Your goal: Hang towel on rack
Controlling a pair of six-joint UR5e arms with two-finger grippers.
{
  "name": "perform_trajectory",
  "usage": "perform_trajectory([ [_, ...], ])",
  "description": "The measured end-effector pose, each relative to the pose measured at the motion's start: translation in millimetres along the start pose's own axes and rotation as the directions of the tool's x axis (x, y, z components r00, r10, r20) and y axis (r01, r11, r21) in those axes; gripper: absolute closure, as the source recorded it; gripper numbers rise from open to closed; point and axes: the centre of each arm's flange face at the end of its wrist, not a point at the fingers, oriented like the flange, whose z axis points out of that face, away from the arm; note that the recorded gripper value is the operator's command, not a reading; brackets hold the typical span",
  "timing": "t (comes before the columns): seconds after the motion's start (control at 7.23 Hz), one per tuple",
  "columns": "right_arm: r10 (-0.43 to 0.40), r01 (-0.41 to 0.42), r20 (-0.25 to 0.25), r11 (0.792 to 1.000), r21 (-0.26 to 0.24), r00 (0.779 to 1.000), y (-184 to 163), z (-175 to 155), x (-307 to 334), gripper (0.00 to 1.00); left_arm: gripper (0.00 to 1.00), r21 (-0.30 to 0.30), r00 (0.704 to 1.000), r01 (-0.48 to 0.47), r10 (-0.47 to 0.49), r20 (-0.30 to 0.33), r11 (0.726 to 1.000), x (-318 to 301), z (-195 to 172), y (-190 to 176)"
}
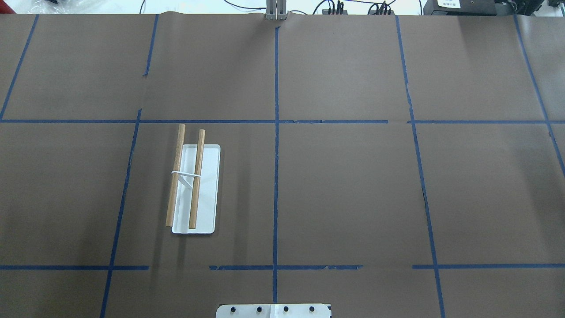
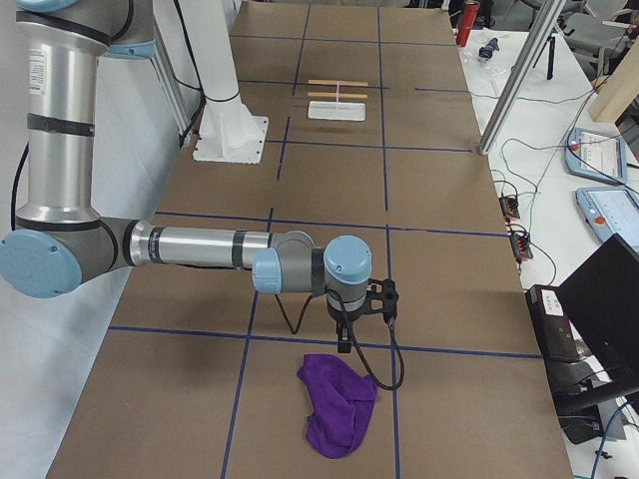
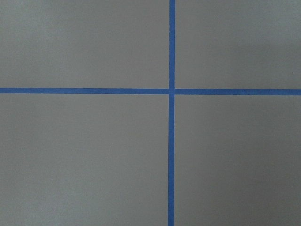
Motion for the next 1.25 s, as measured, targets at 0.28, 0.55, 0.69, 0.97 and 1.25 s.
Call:
perform_trajectory([
  [0.28, 0.002, -0.002, 0.002, 1.0, 0.001, 1.0, -1, 0, -1, 0.0, 0.0, 0.0, 1.0, -0.001, 0.001, 0.0, 1.0, 0, 0, 0],
  [0.55, -0.005, 0.006, -0.012, 1.0, 0.004, 1.0, -10, 0, -3, 0.0, 0.0, 0.004, 1.0, -0.003, 0.003, 0.0, 1.0, 2, -2, 0],
  [0.69, 0.002, -0.002, -0.03, 1.0, -0.004, 1.0, -13, 7, 1, 0.0, 0.0, 0.008, 1.0, -0.007, 0.007, 0.0, 1.0, 4, -4, -1],
  [0.97, 0.017, -0.017, -0.039, 1.0, -0.011, 0.999, -9, 46, 37, 0.0, 0.0, 0.023, 1.0, -0.021, 0.021, 0.0, 1.0, 12, -12, -1],
  [1.25, 0.002, -0.002, -0.036, 1.0, 0.008, 0.999, -1, 97, 87, 0.0, 0.0, 0.041, 0.999, -0.037, 0.037, 0.001, 0.998, 21, -21, -2],
])
